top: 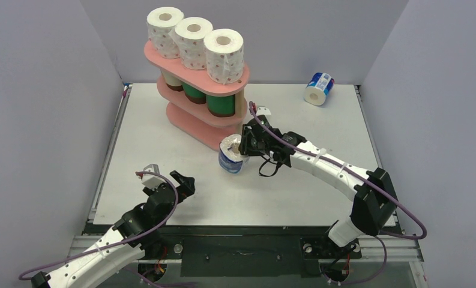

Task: Place and organize the paper towels onto the shelf
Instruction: Pick up the paper towel from the center of the board, then place the paper towel on the shelf.

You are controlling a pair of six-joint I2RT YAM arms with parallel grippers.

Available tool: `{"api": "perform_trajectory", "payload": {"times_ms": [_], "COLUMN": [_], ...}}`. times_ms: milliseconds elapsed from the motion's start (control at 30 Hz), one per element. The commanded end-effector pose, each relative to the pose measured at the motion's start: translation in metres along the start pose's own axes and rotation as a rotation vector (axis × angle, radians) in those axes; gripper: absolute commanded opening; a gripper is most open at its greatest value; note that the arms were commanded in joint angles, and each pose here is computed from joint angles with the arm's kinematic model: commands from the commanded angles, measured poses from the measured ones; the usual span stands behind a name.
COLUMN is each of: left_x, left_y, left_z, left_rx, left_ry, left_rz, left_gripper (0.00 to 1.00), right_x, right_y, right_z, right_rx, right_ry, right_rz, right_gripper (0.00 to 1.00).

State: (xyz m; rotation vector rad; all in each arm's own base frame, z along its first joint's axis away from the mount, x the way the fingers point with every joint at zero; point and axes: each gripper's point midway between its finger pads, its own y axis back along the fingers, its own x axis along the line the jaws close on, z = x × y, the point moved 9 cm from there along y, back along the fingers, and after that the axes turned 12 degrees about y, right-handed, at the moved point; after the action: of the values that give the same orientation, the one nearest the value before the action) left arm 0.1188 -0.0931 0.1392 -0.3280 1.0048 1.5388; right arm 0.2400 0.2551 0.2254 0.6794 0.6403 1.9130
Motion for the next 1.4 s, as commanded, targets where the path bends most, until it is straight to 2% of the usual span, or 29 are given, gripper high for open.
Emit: {"api": "perform_trajectory", "payload": {"times_ms": [0, 200, 300, 367, 600, 1000, 1367], "left_x": [-0.009, -0.021, -0.030, -0.032, -0.033, -0.031, -0.059], "left_y": [0.000, -0.007, -0.012, -0.015, -0.021, -0.040, -0.065], "left_z": [0.010, 0.011, 0.009, 0.008, 0.006, -0.019, -0.030], "left_rx": [-0.065, -0.087, -0.095, -0.106, -0.157, -0.085, -0.067], "left_ry": [0.025, -0.019, -0.023, -0.010, 0.026, 0.027, -0.018], "left_rz": [-0.029, -0.074, -0.107, -0.128, -0.209, -0.222, -0.238], "left_gripper": [0.95, 0.96, 1.00, 0.97, 0.96, 0.96, 0.96], "right_x": [0.004, 0.005, 0.006, 0.008, 0.009, 0.010, 0.012], "right_y": [-0.014, -0.036, -0.043, -0.046, -0.051, -0.065, -0.075], "right_z": [0.033, 0.045, 0.048, 0.050, 0.056, 0.065, 0.070], "right_rx": [-0.076, -0.075, -0.086, -0.091, -0.117, -0.176, -0.180], "right_ry": [-0.076, -0.111, -0.125, -0.132, -0.168, -0.248, -0.267], "right_rz": [-0.003, -0.024, -0.028, -0.026, -0.029, -0.042, -0.043], "right_gripper": [0.26, 0.25, 0.25, 0.25, 0.24, 0.24, 0.25]}}
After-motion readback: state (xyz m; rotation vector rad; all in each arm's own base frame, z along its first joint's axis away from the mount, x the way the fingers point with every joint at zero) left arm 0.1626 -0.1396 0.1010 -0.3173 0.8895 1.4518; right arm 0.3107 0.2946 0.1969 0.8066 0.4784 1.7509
